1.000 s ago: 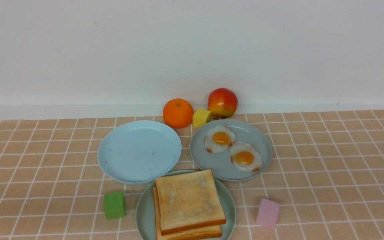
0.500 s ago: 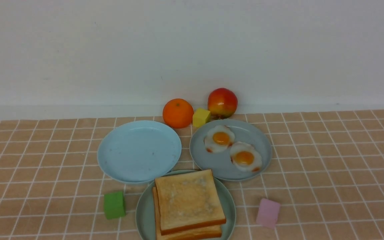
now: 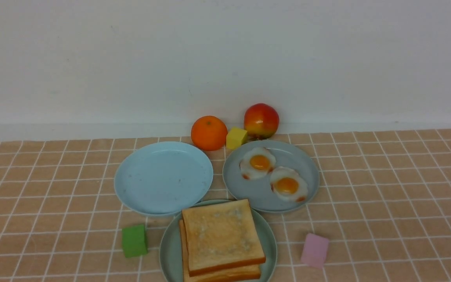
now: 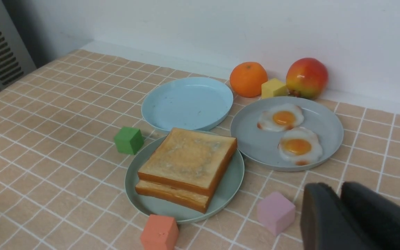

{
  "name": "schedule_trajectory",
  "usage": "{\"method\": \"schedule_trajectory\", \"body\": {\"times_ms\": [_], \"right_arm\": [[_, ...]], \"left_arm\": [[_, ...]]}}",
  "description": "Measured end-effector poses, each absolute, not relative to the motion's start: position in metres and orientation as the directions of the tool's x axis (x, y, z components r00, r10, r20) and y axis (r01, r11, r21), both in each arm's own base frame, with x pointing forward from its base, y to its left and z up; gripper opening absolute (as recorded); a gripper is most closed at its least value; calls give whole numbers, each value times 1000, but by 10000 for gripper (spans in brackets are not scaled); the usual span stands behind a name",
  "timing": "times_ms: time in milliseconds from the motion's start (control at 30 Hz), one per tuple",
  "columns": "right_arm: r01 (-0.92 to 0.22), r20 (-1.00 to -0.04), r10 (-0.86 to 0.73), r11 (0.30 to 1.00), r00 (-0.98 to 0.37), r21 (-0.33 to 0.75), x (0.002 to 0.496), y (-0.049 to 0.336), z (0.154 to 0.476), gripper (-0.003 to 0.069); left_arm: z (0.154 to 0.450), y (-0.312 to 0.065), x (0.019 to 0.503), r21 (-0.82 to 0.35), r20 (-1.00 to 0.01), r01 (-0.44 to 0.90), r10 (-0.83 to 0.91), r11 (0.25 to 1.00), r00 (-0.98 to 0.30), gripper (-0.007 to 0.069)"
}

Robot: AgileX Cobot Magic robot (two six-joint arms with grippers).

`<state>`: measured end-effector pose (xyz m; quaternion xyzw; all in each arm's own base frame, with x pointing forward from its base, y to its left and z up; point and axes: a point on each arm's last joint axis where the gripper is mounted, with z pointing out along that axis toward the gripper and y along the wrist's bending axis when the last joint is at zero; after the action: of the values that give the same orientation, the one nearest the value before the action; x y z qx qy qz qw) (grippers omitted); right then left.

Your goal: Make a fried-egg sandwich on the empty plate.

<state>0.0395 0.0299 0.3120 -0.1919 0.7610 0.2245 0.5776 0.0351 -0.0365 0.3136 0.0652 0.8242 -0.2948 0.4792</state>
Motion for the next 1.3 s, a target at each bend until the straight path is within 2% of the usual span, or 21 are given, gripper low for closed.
{"method": "schedule_trajectory", "body": {"times_ms": [67, 133, 233, 333, 400, 433, 467, 500, 567, 1033, 1300], "right_arm": [[-551, -965, -33, 826, -259, 120, 39, 30, 312, 108], [-551, -965, -33, 826, -259, 120, 39, 30, 312, 110], [-551, -965, -33, 826, -259, 120, 39, 30, 312, 113], [-551, -965, -33, 826, -259, 119, 39, 30, 312, 116], [-552, -966, -36, 826, -257, 116, 39, 30, 312, 118], [-552, -966, -36, 826, -257, 116, 39, 30, 312, 119], [-552, -966, -37, 826, -256, 115, 39, 30, 312, 122], [-552, -966, -37, 826, -256, 115, 39, 30, 312, 122], [-552, -965, -38, 826, -258, 115, 39, 30, 312, 127], [-552, -964, -41, 826, -262, 115, 39, 30, 311, 137], [-552, -964, -43, 826, -263, 114, 39, 30, 311, 145]], "left_arm": [[303, -27, 35, -308, -901, 381, -139, 872, -411, -13], [293, -22, 36, -259, -929, 355, -131, 898, -347, -13], [279, -17, 37, -219, -951, 306, -133, 927, -278, -13], [252, -12, 38, -185, -969, 230, -138, 955, -206, -13], [228, -11, 43, -180, -968, 192, -139, 965, -207, -12], [226, -11, 43, -180, -968, 190, -139, 965, -210, -13], [203, -11, 48, -176, -960, 171, -130, 970, -250, -11], [200, -11, 48, -177, -958, 169, -131, 970, -256, -11], [174, -11, 51, -195, -934, 143, -139, 970, -330, -9], [169, -11, 51, -237, -919, 114, -185, 965, -347, -3], [169, -7, 52, -295, -902, 47, -262, 955, -343, 5]]}}
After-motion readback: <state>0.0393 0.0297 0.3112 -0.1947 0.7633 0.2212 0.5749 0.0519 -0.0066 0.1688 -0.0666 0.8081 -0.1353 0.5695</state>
